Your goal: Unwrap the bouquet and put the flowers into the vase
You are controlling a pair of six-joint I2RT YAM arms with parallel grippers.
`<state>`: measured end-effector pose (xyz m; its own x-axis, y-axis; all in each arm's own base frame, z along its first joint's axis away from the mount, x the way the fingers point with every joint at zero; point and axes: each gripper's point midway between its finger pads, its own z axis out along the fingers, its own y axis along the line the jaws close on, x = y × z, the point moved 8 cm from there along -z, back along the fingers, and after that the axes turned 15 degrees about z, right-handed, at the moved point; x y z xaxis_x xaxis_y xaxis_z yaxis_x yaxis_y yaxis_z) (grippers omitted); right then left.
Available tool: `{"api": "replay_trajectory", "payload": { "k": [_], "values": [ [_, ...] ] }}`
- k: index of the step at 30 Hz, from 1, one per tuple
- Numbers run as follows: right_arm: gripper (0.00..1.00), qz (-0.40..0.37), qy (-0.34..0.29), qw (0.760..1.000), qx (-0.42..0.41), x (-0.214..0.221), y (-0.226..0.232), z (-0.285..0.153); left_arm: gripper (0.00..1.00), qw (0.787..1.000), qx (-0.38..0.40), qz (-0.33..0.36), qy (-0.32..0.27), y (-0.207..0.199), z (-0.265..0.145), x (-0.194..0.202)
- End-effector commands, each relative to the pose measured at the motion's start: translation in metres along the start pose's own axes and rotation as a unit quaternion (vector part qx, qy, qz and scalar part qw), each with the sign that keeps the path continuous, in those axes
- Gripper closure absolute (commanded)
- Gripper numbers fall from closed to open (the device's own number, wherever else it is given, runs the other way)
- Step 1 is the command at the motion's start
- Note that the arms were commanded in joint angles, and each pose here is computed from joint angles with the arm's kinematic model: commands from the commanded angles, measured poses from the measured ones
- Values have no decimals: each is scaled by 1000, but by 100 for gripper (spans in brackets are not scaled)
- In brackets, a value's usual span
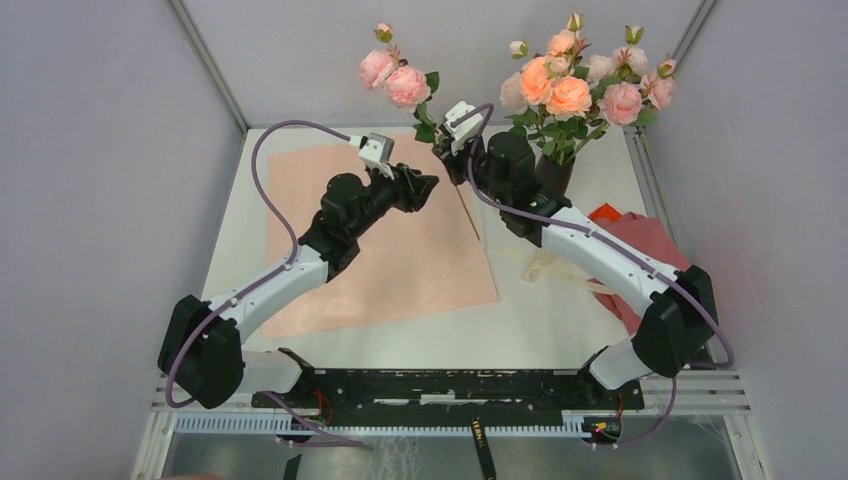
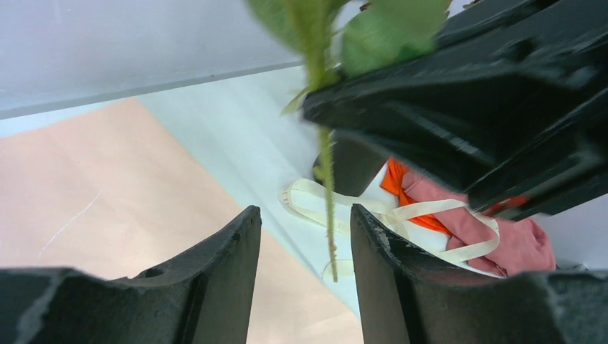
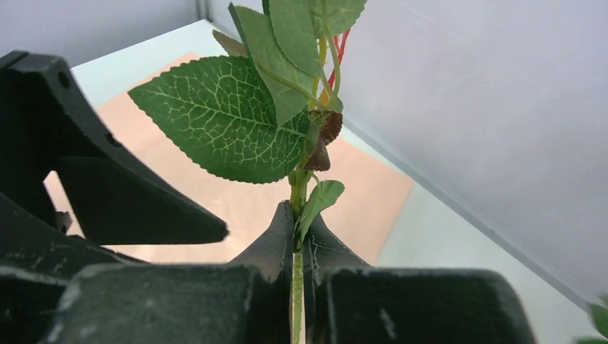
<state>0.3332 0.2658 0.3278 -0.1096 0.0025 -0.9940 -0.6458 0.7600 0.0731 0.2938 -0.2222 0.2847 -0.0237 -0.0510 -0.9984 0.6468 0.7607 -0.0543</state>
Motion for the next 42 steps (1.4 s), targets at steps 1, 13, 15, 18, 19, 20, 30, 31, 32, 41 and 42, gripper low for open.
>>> {"api": "replay_trajectory", "payload": {
  "k": [1, 13, 15, 18, 19, 20, 30, 31, 32, 41, 42],
  "values": [
    [100, -3, -93, 994, 50, -52, -13, -37, 46, 999, -23, 21, -14, 5, -2, -8],
    [100, -24, -261, 945, 194, -134, -52, -167, 49, 1000, -29, -8, 9, 8, 19, 21],
    [100, -28, -277, 936, 214, -144, -58, -182, 50, 1000, -22, -11, 11, 7, 22, 24],
    [100, -31, -301, 924, 233, -157, -64, -201, 51, 999, -23, -13, 19, 8, 26, 30],
    [100, -32, -307, 921, 239, -159, -66, -206, 51, 999, -23, -14, 22, 8, 28, 33],
    [100, -34, -313, 916, 248, -160, -68, -210, 51, 999, -23, -15, 24, 8, 29, 35],
    [100, -55, -325, 891, 313, -161, -97, -216, 54, 999, -22, -12, 38, 9, 32, 45],
    [100, -54, -326, 890, 314, -160, -101, -213, 54, 999, -22, -11, 40, 10, 34, 46],
    [100, -54, -325, 890, 316, -159, -105, -210, 54, 999, -22, -10, 41, 10, 35, 47],
    [100, -39, -344, 889, 301, -154, -144, -194, 56, 998, -23, 2, 55, 13, 45, 52],
    [100, -36, -346, 890, 294, -154, -147, -192, 57, 998, -22, 3, 57, 13, 48, 53]
  ]
}}
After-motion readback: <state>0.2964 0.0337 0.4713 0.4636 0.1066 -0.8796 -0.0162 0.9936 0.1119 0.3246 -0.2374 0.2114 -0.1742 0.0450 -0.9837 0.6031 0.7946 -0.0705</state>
